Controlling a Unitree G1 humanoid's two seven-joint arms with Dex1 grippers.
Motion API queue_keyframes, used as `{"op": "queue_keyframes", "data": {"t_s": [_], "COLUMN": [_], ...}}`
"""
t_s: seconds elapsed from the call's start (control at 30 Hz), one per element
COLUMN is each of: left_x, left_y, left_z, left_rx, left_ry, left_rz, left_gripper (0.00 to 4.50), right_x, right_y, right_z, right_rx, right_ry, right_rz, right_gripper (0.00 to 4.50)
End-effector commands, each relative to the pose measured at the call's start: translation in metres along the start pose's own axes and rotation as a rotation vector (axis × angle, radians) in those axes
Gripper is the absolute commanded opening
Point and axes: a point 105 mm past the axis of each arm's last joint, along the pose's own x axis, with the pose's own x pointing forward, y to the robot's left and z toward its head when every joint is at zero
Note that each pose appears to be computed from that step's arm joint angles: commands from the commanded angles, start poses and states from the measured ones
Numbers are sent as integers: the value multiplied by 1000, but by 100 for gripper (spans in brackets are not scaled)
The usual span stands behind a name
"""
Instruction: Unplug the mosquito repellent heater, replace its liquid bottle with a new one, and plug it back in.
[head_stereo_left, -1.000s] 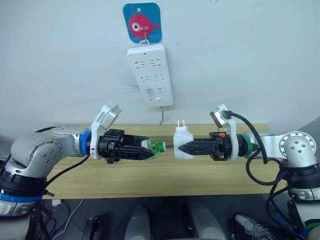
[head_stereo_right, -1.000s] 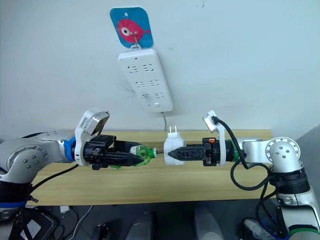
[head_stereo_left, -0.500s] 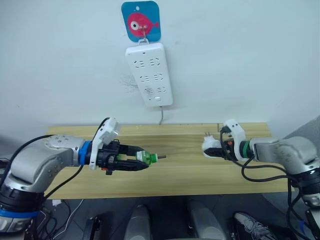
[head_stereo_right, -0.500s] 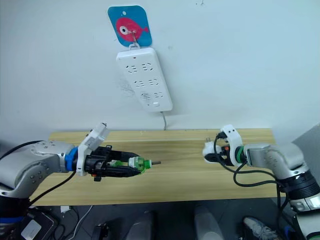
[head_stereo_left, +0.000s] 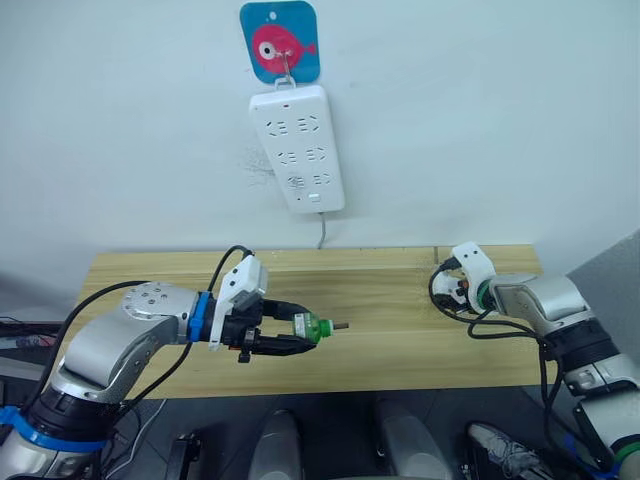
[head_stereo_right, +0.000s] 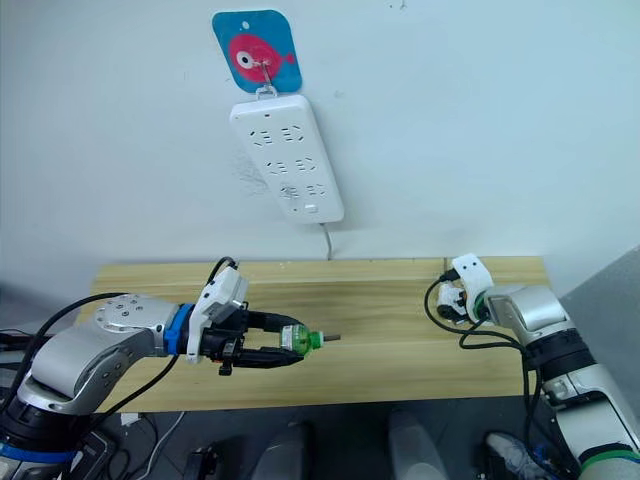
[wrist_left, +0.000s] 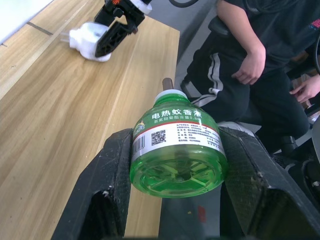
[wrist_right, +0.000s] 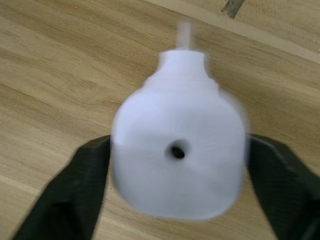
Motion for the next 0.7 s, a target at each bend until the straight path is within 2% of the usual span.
{"op": "queue_keyframes", "data": {"t_s": [0.03, 0.13, 0.23, 0.4, 0.5, 0.7], "left_x": [0, -2, -1, 3, 5, 9], "left_y": [0, 4, 14, 28, 30, 37], "left_z": [8, 9, 20, 46, 51, 68], "left_rx": [32, 39, 66, 129, 296, 443], "left_ry": [-32, -60, -155, -344, -364, -465], "left_rz": [8, 40, 109, 242, 291, 385], "left_gripper": [226, 226, 226, 226, 226, 226], "right_x": [-19, -41, -74, -111, -131, -142], "right_y": [-12, -9, 33, 88, 108, 141], "right_z": [23, 41, 66, 77, 82, 91], "right_rx": [27, 14, -78, 85, 183, 506], "right_ry": [-102, -209, -399, -639, -796, -841], "right_rz": [-49, -47, 108, 367, 488, 828], "right_gripper": [450, 450, 450, 450, 450, 450]}}
